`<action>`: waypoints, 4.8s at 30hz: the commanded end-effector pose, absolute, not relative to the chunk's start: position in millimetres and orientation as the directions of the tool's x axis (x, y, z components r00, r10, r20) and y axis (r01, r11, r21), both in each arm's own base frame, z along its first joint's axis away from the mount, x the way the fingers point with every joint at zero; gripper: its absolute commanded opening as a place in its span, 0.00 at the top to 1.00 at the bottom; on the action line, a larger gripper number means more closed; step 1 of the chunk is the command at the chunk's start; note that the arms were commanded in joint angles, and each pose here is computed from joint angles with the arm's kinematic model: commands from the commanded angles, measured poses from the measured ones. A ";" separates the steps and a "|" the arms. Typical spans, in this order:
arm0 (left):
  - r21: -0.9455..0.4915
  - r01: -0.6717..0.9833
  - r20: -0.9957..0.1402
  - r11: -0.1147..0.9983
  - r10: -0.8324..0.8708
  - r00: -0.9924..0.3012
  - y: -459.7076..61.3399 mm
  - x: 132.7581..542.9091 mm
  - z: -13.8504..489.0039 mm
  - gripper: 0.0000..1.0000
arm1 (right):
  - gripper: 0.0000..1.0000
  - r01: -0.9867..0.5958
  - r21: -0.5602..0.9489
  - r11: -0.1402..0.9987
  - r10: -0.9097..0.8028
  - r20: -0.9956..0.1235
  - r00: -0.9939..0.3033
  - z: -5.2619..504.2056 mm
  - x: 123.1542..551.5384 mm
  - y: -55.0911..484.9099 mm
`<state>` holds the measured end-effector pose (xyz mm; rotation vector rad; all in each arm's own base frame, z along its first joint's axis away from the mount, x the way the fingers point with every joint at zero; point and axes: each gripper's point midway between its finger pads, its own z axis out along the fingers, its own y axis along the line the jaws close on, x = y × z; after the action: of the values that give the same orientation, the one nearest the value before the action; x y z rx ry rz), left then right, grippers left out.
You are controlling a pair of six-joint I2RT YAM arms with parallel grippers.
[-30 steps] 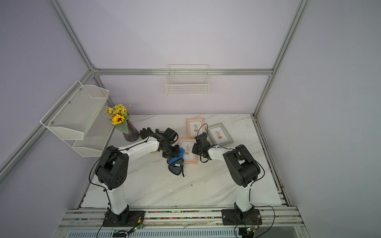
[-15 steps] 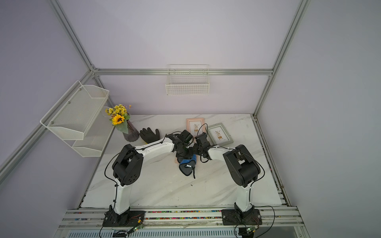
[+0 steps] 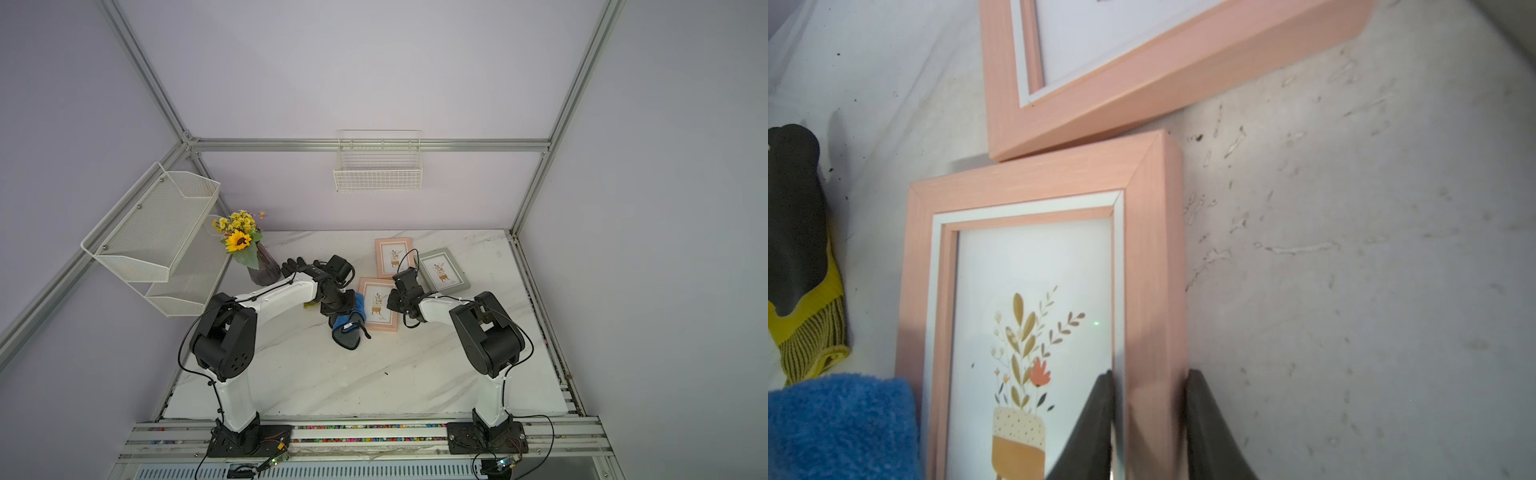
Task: Wipe the picture frame with a cloth
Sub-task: Wipe the dirt from the picture frame.
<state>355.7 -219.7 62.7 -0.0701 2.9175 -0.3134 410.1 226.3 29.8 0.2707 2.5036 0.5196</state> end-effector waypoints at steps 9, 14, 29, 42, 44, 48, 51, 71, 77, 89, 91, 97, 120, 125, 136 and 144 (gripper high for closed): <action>-0.300 0.118 -0.189 0.947 0.063 -0.980 -299.2 343.5 62.5 1.00 | 0.79 0.128 0.331 0.935 0.248 -0.354 -0.902 -12.2 374.1 215.3; -0.259 0.093 -0.186 0.961 0.045 -0.981 -276.6 340.5 57.8 1.00 | 0.79 0.128 0.327 0.936 0.248 -0.355 -0.901 -9.8 376.7 216.1; -0.259 0.101 -0.182 0.961 0.054 -0.982 -275.7 336.3 57.8 0.99 | 0.79 0.131 0.322 0.937 0.250 -0.361 -0.898 -9.2 374.3 213.0; -0.195 0.045 -0.192 0.980 0.007 -0.981 -230.5 342.9 57.9 1.00 | 0.79 0.133 0.321 0.938 0.251 -0.360 -0.898 -10.3 372.9 211.8; -0.192 0.040 -0.195 0.981 0.002 -0.981 -226.4 343.4 58.7 1.00 | 0.79 0.132 0.323 0.937 0.252 -0.364 -0.897 -8.9 373.9 212.3; -0.236 0.059 -0.180 0.970 0.016 -0.984 -246.4 340.6 55.8 1.00 | 0.79 0.133 0.323 0.937 0.253 -0.368 -0.895 -6.6 375.2 212.3; -0.248 0.111 -0.182 0.962 0.066 -0.981 -274.3 333.6 55.0 1.00 | 0.79 0.132 0.324 0.937 0.254 -0.371 -0.893 -4.9 375.2 212.5; 0.000 -0.082 -0.318 0.997 -0.078 -0.945 -136.7 360.0 121.4 1.00 | 0.79 0.133 0.318 0.939 0.250 -0.362 -0.898 -14.0 372.7 211.2; 0.069 -0.103 -0.358 0.992 -0.071 -0.931 -122.9 375.0 136.0 1.00 | 0.79 0.129 0.316 0.940 0.246 -0.364 -0.898 -13.2 372.2 210.7; -0.118 0.164 -0.315 0.979 0.120 -0.942 -267.8 396.9 96.2 1.00 | 0.79 0.128 0.319 0.939 0.248 -0.372 -0.894 -9.6 372.8 210.5; -0.155 0.192 -0.324 0.969 0.134 -0.937 -285.8 397.4 96.3 1.00 | 0.79 0.123 0.323 0.938 0.246 -0.373 -0.895 -9.4 373.1 211.3; -0.222 0.212 -0.288 0.952 0.144 -0.947 -309.7 400.9 78.6 1.00 | 0.79 0.119 0.332 0.936 0.245 -0.370 -0.896 -9.7 373.4 213.8; -0.271 0.225 -0.136 0.936 0.194 -0.971 -310.6 332.9 53.9 0.99 | 0.79 0.126 0.323 0.938 0.245 -0.362 -0.899 -15.0 373.9 213.4; -0.223 0.190 -0.174 0.956 0.153 -0.973 -307.7 364.3 49.6 0.99 | 0.79 0.127 0.320 0.939 0.246 -0.364 -0.898 -13.0 373.8 212.0; -0.003 0.121 -0.242 0.993 0.116 -0.963 -255.5 411.3 51.8 1.00 | 0.79 0.129 0.320 0.939 0.249 -0.367 -0.896 -12.3 370.8 209.6; -0.207 0.245 -0.151 0.947 0.217 -0.965 -316.1 345.0 45.4 1.00 | 0.79 0.130 0.319 0.939 0.248 -0.366 -0.897 -12.7 372.8 210.7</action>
<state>387.5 -300.0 51.2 0.2688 2.8794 -0.2420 409.5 225.3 30.7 0.2590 2.5086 0.5079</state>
